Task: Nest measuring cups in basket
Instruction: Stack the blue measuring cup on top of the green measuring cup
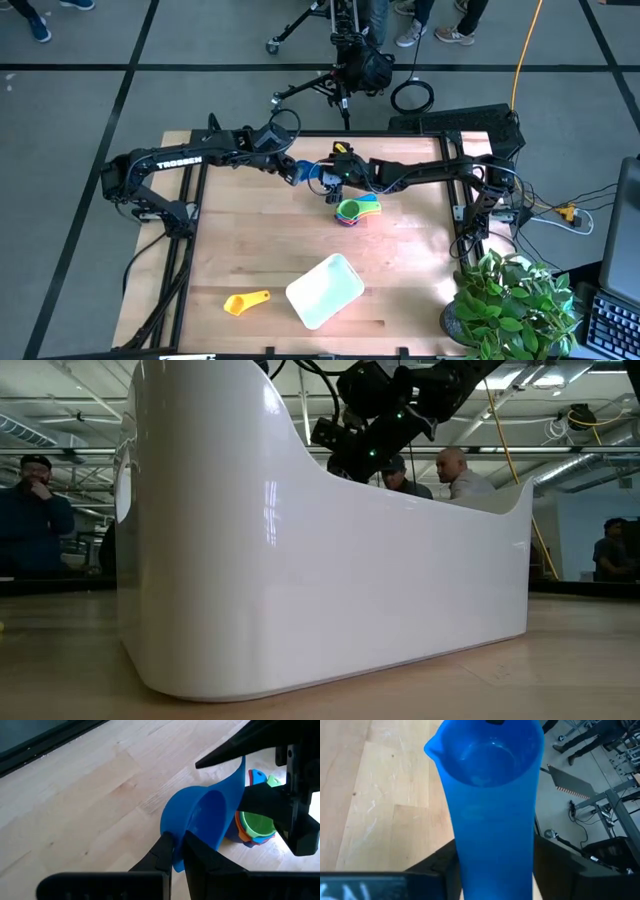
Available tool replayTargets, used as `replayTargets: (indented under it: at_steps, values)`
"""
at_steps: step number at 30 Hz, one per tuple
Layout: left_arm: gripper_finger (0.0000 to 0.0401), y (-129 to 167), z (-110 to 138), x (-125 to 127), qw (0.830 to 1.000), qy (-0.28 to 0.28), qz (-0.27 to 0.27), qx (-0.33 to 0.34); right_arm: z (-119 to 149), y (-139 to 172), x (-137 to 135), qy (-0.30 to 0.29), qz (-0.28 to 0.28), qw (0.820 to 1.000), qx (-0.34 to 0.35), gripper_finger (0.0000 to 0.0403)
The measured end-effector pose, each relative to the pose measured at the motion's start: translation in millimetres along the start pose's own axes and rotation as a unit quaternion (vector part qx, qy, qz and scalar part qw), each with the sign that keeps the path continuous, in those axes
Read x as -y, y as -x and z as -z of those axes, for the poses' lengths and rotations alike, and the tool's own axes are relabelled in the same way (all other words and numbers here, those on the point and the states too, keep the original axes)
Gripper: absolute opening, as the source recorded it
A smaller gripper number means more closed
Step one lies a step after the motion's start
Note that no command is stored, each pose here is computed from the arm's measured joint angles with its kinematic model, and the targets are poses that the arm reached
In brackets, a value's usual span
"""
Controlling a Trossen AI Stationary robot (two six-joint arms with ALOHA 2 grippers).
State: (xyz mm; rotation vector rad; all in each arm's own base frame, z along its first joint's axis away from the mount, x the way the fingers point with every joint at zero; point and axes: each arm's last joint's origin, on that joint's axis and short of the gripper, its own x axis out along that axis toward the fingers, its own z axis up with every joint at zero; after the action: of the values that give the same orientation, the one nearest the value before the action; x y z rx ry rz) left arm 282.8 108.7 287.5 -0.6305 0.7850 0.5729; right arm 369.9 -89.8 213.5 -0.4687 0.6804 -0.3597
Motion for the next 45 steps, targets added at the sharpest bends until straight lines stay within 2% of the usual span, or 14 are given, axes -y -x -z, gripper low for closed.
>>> replayTargets:
  at_steps: [8,18,26,31,37,42,45]
  values:
    - [0.0023,0.1,-0.3,0.1,1.0,-0.002,0.0,0.001,1.1,0.0,-0.3,0.008,0.001,1.0,-0.006,0.0119]
    - [0.0023,0.0,-0.5,0.5,1.0,-0.005,0.003,0.002,2.1,0.1,-0.7,0.011,0.0,1.0,-0.011,0.0124]
    - [0.0118,-0.1,0.4,1.4,1.0,-0.017,0.01,-0.003,7.2,0.6,-2.0,0.015,-0.009,0.999,-0.037,0.0117]
    - [0.0147,-0.1,0.1,1.4,1.0,-0.027,0.01,-0.002,8.3,5.0,-1.3,0.014,-0.018,0.999,-0.049,0.0118]
    - [0.0155,9.3,-0.1,1.0,0.999,-0.049,0.013,0.009,5.3,27.6,11.7,-0.022,-0.076,0.996,-0.038,0.0117]
    - [0.0156,37.4,-0.7,3.1,0.995,-0.082,0.031,0.051,6.2,55.7,20.8,-0.025,-0.141,0.989,-0.046,0.0117]
    - [0.0156,54.5,3.1,9.9,0.99,-0.113,0.05,0.075,11.2,73.3,20.3,-0.021,-0.197,0.978,-0.065,0.0117]
